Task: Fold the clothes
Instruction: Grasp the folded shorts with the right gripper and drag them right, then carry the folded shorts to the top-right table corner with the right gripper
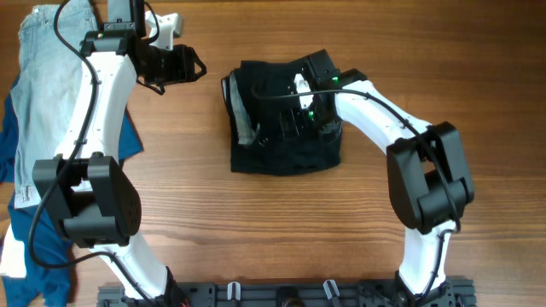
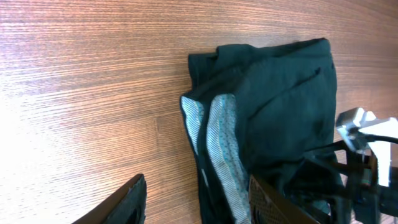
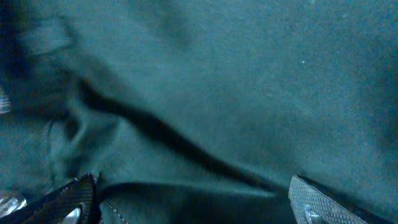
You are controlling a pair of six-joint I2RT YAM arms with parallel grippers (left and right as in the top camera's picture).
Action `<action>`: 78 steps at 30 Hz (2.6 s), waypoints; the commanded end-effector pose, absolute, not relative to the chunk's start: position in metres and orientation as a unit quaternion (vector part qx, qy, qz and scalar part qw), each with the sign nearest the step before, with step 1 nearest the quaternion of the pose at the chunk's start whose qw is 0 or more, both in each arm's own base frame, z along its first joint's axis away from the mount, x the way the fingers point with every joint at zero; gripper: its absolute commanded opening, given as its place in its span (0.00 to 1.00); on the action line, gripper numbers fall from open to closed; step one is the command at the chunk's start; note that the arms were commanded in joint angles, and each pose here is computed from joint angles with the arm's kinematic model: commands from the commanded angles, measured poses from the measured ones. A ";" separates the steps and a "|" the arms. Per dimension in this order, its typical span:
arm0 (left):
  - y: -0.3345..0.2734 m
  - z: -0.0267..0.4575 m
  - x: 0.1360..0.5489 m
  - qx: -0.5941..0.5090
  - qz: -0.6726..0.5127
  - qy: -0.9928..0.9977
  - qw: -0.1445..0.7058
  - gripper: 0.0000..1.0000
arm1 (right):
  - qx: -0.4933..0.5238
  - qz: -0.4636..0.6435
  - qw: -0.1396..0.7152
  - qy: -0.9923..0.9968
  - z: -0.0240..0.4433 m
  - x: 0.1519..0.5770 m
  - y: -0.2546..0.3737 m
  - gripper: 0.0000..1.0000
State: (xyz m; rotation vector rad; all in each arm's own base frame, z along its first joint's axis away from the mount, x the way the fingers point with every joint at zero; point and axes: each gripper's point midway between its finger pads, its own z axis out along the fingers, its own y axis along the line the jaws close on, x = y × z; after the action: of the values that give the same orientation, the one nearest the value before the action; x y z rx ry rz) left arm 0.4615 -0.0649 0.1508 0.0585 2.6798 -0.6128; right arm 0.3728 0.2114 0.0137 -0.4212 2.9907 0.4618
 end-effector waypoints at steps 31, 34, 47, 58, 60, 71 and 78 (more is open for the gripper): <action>-0.062 0.153 0.466 0.024 -0.210 0.955 0.208 0.59 | 0.316 0.171 0.160 0.920 0.172 0.419 -0.070 1.00; -0.062 0.153 0.465 0.023 -0.210 0.956 0.206 0.59 | 0.327 0.127 0.092 0.932 0.153 0.391 -0.047 1.00; -0.062 0.151 0.462 0.022 -0.210 0.957 0.198 0.60 | 0.170 -0.002 0.045 0.984 0.040 0.348 0.014 0.87; -0.062 0.151 0.462 0.022 -0.210 0.957 0.198 0.61 | 0.145 -0.077 0.062 0.984 -0.001 0.335 0.016 0.68; -0.062 0.151 0.462 0.022 -0.210 0.957 0.198 0.61 | 0.160 -0.090 0.072 0.980 -0.002 0.336 0.011 0.46; -0.058 0.150 0.463 0.020 -0.199 0.959 0.200 0.61 | 0.237 -0.047 0.160 0.957 -0.050 0.400 -0.013 0.04; -0.057 0.150 0.465 0.019 -0.194 0.959 0.204 0.60 | 0.240 -0.017 0.291 0.926 -0.058 0.467 -0.077 0.04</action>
State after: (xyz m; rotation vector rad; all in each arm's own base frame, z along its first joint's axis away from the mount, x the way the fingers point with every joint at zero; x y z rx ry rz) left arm 0.4638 -0.0586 0.1488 0.0488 2.6837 -0.5570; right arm 0.4938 -0.0530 0.0003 0.6649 2.3466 0.0339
